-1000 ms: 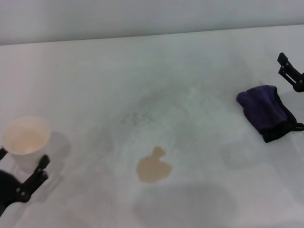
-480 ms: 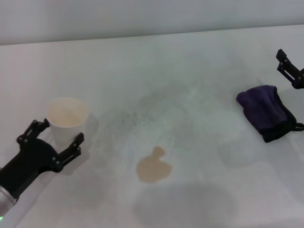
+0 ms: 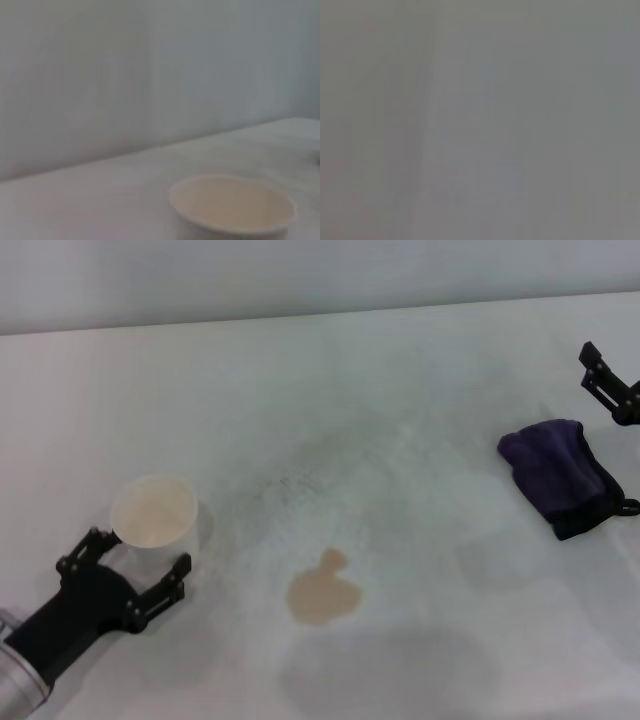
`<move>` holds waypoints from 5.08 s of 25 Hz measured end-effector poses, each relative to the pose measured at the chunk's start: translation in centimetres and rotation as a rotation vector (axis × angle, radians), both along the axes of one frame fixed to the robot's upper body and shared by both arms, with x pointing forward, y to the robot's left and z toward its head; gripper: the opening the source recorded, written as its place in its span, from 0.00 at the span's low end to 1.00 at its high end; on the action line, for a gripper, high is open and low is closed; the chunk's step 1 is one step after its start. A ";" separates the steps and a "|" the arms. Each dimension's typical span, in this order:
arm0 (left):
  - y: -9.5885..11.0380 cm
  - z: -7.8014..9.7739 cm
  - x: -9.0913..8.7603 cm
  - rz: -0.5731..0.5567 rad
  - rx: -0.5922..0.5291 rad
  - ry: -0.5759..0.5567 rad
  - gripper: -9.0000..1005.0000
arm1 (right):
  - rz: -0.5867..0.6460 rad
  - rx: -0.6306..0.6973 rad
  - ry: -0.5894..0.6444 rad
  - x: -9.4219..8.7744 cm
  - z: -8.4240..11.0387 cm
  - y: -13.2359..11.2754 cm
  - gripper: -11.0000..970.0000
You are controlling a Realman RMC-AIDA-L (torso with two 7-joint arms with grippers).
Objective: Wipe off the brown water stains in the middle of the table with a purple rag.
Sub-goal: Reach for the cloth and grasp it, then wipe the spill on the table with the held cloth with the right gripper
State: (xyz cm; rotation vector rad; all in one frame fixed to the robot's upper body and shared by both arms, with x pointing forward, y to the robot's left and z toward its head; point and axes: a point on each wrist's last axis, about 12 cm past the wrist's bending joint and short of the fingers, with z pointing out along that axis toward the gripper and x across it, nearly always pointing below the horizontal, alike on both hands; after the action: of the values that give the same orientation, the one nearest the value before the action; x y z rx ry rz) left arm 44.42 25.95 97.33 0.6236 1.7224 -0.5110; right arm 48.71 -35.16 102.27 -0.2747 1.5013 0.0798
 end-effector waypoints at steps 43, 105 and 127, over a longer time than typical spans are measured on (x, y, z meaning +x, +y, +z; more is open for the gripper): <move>10.4 3.6 -3.9 0.623 -0.065 -0.366 0.87 | 0.172 0.578 0.404 4.3 1.7 -0.1 0.90; 11.2 4.9 2.0 0.636 0.010 -0.352 0.87 | -0.102 -0.429 1.429 11.3 8.5 8.1 0.34; 10.6 4.4 1.4 0.617 0.039 -0.351 0.87 | 0.224 -0.514 1.366 8.6 9.8 18.0 0.13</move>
State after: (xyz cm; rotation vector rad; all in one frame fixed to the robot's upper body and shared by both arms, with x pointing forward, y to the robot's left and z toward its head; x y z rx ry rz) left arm 45.81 36.58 101.73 0.1671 1.4869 0.0670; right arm 57.32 -17.15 112.06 -0.9229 2.8390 0.0559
